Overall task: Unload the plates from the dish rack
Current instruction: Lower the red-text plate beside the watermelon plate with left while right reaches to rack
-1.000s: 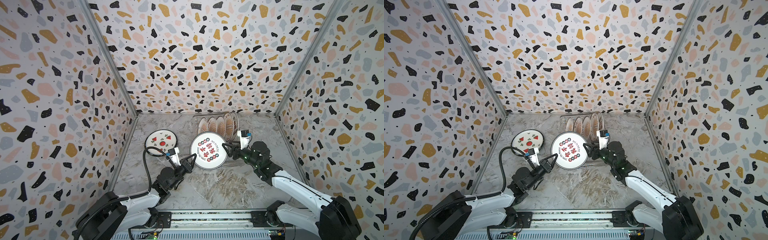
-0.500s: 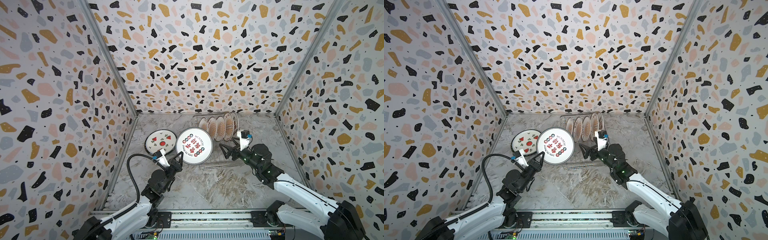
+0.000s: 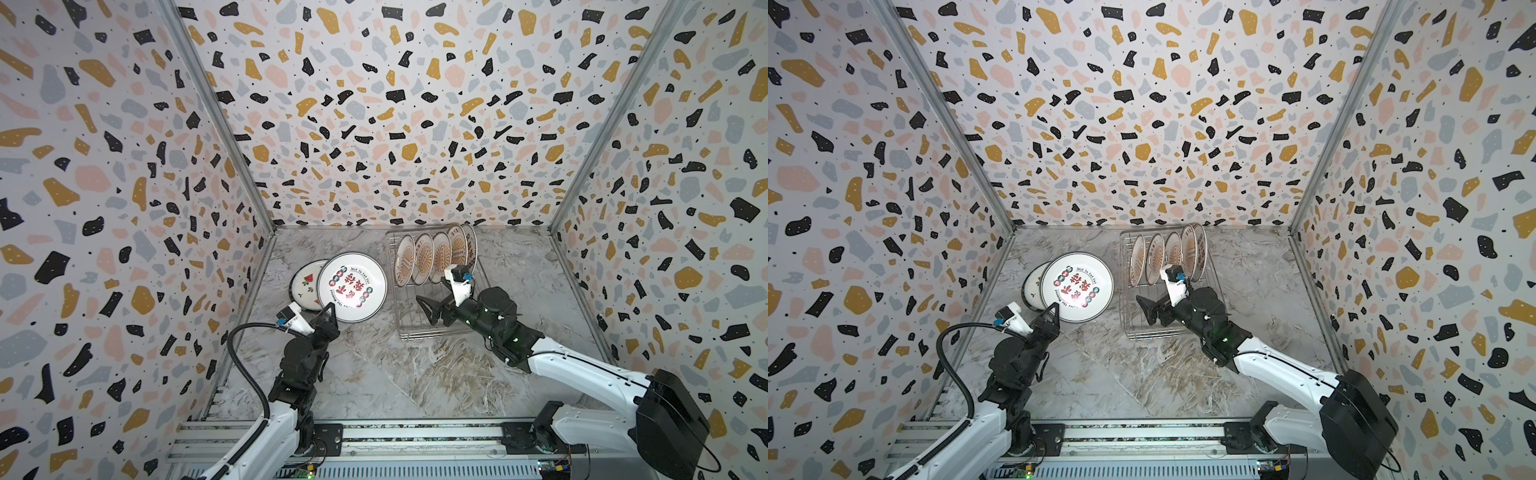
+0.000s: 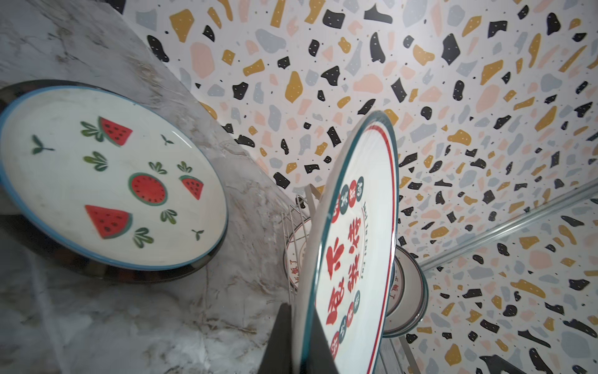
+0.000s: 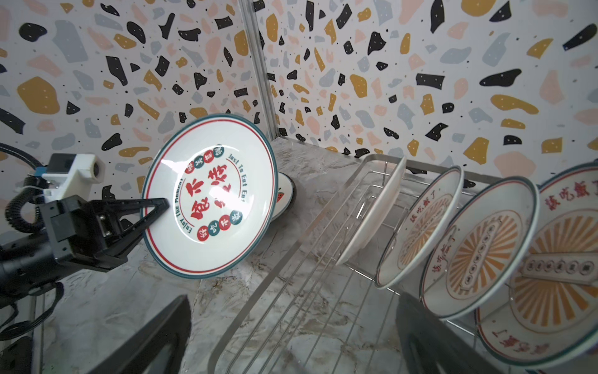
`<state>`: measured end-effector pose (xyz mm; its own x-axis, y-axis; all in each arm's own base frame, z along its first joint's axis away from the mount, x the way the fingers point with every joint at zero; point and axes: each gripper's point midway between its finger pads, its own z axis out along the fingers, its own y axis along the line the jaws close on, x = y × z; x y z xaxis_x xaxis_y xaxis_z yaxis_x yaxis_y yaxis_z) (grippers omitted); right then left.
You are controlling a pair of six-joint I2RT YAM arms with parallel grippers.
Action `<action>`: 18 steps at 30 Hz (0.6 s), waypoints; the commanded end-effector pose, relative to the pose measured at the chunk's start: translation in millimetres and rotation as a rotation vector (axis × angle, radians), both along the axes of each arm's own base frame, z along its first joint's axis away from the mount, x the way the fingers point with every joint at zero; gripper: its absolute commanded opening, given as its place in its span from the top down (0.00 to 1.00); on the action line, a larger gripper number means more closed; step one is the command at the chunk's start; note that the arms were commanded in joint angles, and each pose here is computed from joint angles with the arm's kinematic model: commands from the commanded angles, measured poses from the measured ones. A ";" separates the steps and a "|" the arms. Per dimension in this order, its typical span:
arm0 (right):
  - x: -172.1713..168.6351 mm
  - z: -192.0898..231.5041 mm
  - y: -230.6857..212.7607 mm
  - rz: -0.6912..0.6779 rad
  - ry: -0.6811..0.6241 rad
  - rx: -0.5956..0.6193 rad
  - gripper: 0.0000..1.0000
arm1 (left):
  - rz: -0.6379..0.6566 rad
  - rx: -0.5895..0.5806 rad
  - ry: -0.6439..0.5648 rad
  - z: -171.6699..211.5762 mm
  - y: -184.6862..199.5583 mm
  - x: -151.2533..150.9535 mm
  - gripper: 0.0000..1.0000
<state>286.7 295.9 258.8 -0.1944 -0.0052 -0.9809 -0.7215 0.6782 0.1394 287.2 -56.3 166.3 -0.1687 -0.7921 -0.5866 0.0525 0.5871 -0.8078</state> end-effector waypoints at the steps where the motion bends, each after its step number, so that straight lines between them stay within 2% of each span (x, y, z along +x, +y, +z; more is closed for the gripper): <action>1: 7.3 33.0 7.0 -0.023 -0.074 0.021 0.01 | -0.031 -0.047 -0.063 13.9 -1.8 -1.6 1.00; 4: 10.1 32.6 17.0 -0.048 -0.069 0.021 0.01 | -0.039 -0.057 -0.040 7.0 -2.3 -2.2 1.00; 7: 5.6 28.2 35.0 -0.023 -0.079 -0.027 0.01 | 0.002 -0.027 0.035 -9.9 4.8 -1.7 1.00; 15: -3.3 21.1 74.4 0.108 -0.041 -0.067 0.01 | -0.021 -0.065 0.162 -40.1 0.3 -8.6 1.00; 18: -7.9 14.4 85.7 0.130 -0.024 -0.136 0.00 | -0.025 -0.098 0.213 -53.0 -1.0 -12.9 1.00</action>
